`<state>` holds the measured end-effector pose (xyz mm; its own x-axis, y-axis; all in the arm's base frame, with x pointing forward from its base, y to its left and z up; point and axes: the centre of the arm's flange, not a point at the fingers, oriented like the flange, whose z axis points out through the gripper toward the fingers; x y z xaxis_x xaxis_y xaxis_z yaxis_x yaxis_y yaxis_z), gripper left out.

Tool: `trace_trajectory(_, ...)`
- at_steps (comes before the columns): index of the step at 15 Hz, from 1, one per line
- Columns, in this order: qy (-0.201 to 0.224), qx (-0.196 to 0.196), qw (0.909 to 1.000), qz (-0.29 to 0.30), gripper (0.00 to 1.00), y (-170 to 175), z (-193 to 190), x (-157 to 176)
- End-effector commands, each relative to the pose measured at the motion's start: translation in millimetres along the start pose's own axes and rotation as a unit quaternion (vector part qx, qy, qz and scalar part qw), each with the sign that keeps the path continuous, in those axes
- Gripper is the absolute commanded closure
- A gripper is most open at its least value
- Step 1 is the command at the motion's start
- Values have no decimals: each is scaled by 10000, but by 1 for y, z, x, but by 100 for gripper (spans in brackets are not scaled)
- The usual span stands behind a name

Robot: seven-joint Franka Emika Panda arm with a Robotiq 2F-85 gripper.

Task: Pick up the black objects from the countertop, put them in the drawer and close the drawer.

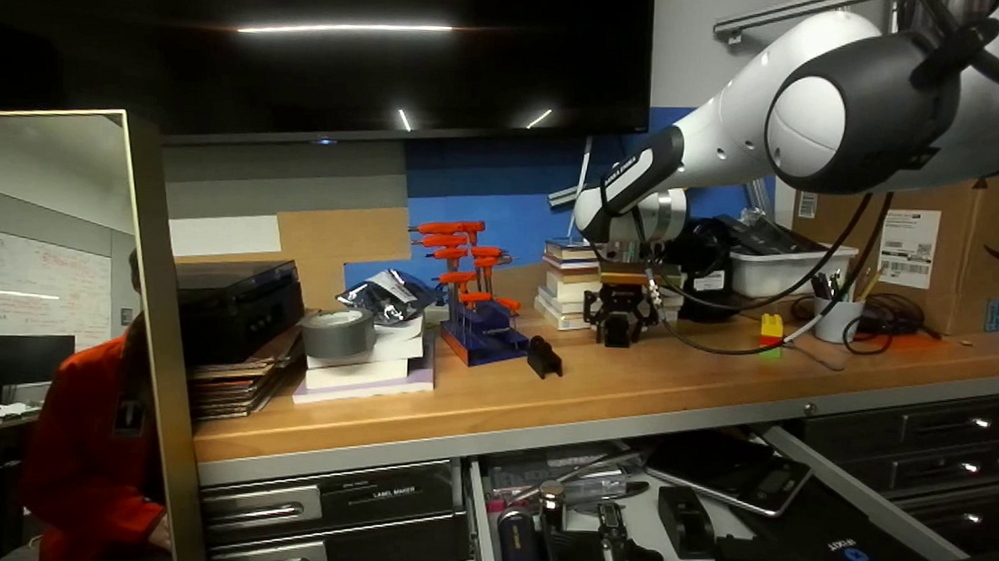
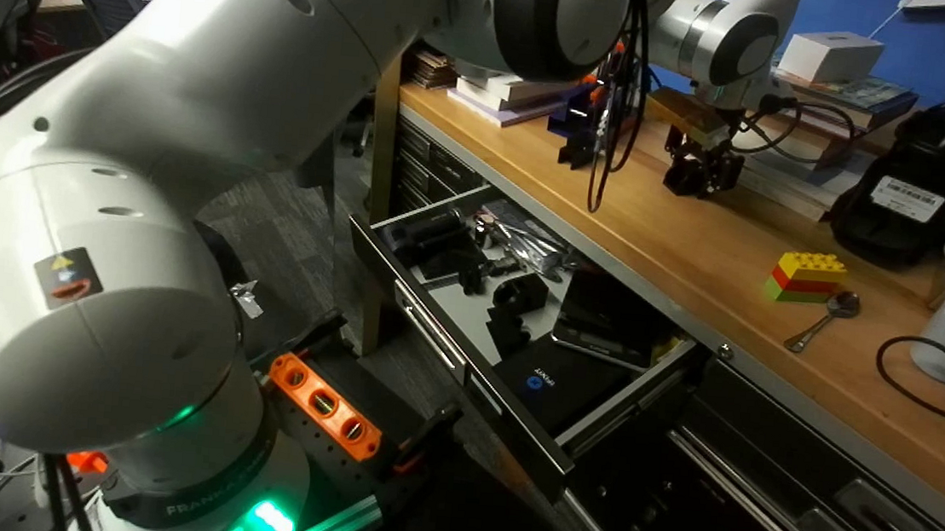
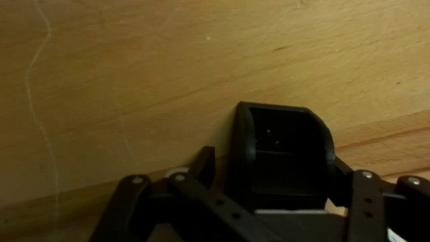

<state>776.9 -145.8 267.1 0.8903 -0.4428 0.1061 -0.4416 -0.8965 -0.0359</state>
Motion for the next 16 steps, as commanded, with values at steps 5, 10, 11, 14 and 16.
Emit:
trace_trajectory(5,-66,-451,9987,227,74,-20,-10,18)
trace_trajectory(10,-639,-1054,9923,85,74,-19,-19,-30)
trace_trajectory(11,-705,-1057,9919,33,74,-21,-23,-40)
trace_trajectory(14,-844,-899,9923,-126,74,-28,-35,-77)
trace_trajectory(16,-904,-879,9919,-137,74,-31,-40,-99)
